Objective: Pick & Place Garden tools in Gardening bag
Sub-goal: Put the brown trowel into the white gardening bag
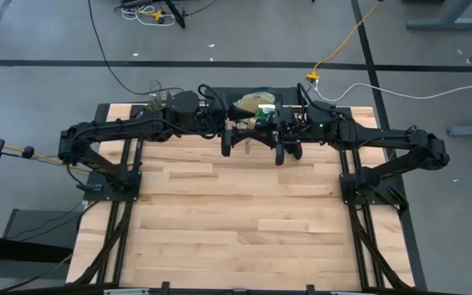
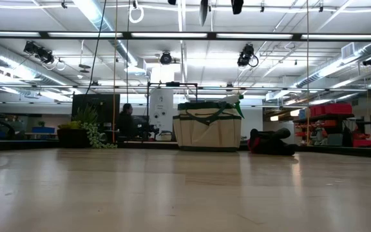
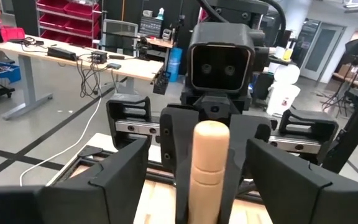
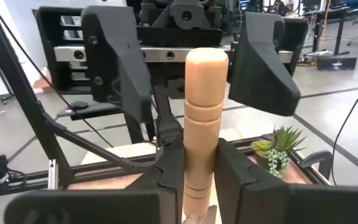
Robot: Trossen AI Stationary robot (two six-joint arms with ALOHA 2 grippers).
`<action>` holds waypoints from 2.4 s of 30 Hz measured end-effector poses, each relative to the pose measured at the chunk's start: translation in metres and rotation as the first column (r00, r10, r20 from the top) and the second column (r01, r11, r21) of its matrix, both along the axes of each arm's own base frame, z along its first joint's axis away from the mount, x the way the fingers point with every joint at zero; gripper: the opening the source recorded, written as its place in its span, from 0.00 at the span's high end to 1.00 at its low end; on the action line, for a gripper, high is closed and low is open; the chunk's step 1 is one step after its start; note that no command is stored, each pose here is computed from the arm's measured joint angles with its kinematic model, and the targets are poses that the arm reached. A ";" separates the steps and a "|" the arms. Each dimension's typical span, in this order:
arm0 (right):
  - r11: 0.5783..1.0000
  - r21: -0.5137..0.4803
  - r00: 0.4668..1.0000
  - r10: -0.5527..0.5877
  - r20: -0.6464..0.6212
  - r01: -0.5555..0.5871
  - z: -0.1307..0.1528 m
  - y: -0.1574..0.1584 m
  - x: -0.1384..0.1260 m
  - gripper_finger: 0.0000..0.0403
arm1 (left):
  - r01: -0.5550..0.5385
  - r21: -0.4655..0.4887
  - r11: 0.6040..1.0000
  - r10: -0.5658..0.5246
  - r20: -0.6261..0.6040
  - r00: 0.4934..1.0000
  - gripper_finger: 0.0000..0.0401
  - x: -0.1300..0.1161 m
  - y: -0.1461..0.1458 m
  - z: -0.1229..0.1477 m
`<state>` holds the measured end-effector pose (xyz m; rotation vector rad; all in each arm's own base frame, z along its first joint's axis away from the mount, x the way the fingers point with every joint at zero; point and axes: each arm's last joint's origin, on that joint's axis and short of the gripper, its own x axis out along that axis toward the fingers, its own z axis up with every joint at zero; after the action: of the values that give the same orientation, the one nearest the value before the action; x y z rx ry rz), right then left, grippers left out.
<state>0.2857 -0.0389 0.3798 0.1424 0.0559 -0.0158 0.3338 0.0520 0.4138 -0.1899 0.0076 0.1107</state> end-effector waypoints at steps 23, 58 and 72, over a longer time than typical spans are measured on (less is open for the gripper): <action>1.000 -0.001 1.000 0.003 -0.002 -0.003 0.000 0.000 0.000 0.86 | 0.025 -0.002 1.000 -0.025 -0.007 1.000 0.61 0.002 -0.004 -0.002; 1.000 0.002 1.000 0.004 -0.013 -0.004 -0.001 0.000 0.000 0.86 | 0.037 -0.001 0.999 -0.037 -0.010 0.999 0.81 0.002 -0.004 -0.002; 1.000 -0.010 1.000 0.005 -0.013 -0.005 -0.001 0.000 0.000 0.79 | 0.051 0.015 0.999 -0.051 -0.008 0.999 0.81 0.002 -0.005 -0.002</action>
<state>0.2856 -0.0386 0.3784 0.1322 0.0687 -0.0118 0.3355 0.0471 0.4121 -0.1743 0.0197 0.0607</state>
